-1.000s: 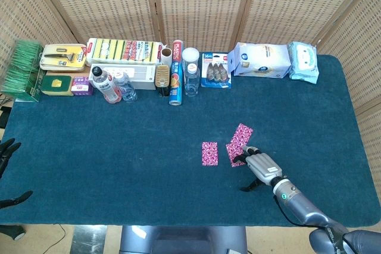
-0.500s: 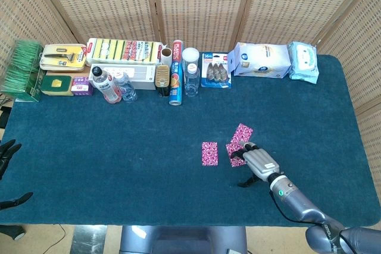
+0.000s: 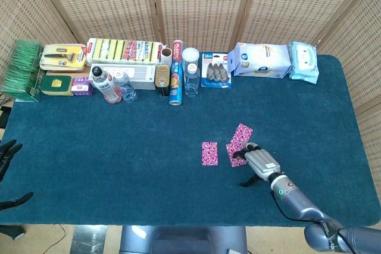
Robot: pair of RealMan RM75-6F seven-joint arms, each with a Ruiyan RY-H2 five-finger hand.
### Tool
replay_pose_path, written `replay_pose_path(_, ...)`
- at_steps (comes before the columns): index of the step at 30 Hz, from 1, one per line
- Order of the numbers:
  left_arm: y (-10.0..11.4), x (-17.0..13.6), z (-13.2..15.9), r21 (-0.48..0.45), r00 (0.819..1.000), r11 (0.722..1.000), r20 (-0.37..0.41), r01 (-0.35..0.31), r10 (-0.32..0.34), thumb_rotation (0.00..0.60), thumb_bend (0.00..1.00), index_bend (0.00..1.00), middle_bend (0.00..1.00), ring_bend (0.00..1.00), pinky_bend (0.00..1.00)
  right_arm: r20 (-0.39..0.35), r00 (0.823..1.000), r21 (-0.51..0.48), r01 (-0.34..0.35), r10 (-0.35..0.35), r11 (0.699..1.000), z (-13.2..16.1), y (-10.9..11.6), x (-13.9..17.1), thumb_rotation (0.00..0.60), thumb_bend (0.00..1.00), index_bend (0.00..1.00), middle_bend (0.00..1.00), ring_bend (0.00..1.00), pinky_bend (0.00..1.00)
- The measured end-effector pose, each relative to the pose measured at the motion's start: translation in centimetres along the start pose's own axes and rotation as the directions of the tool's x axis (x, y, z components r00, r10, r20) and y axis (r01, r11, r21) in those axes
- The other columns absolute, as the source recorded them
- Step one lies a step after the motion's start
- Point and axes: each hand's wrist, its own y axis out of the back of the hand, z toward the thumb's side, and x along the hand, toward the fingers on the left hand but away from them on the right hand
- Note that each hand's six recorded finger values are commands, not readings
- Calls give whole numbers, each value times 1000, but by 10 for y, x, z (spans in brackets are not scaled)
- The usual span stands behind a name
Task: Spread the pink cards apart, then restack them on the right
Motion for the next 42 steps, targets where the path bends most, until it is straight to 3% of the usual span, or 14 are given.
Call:
replay_pose_path(23, 0, 0, 1, -2, 1000, 1000, 4, 3, -3, 600, 71, 0, 0, 0, 14, -57, 996, 27, -68, 69, 997, 21, -21, 25, 505, 0, 234, 285, 40, 0)
replay_pose_path(27, 0, -1, 1, -4, 1000, 1000, 6, 1, -1, 600, 70, 0, 0, 0, 14, -88, 995, 37, -52, 55, 998, 32, -18, 31, 505, 0, 234, 190, 35, 0)
replay_pose_path(31, 1, -2, 0, -10, 1000, 1000, 7, -1, 1, 600, 70, 0, 0, 0, 14, -102, 995, 72, 16, -9, 997, 38, -4, 31, 506, 7, 216, 94, 15, 0)
replay_pose_path(35, 1, -2, 0, -11, 1000, 1000, 9, 2, -2, 600, 69, 0, 0, 0, 14, -81, 995, 132, 62, -51, 989, 34, 5, 26, 504, 17, 175, 47, 0, 0)
replay_pose_path(42, 2, -3, -1, -14, 1000, 1000, 8, 0, 0, 600, 69, 0, 0, 0, 14, 30, 997, 162, 62, -67, 985, 17, 9, 9, 504, 27, 150, 1, 0, 0)
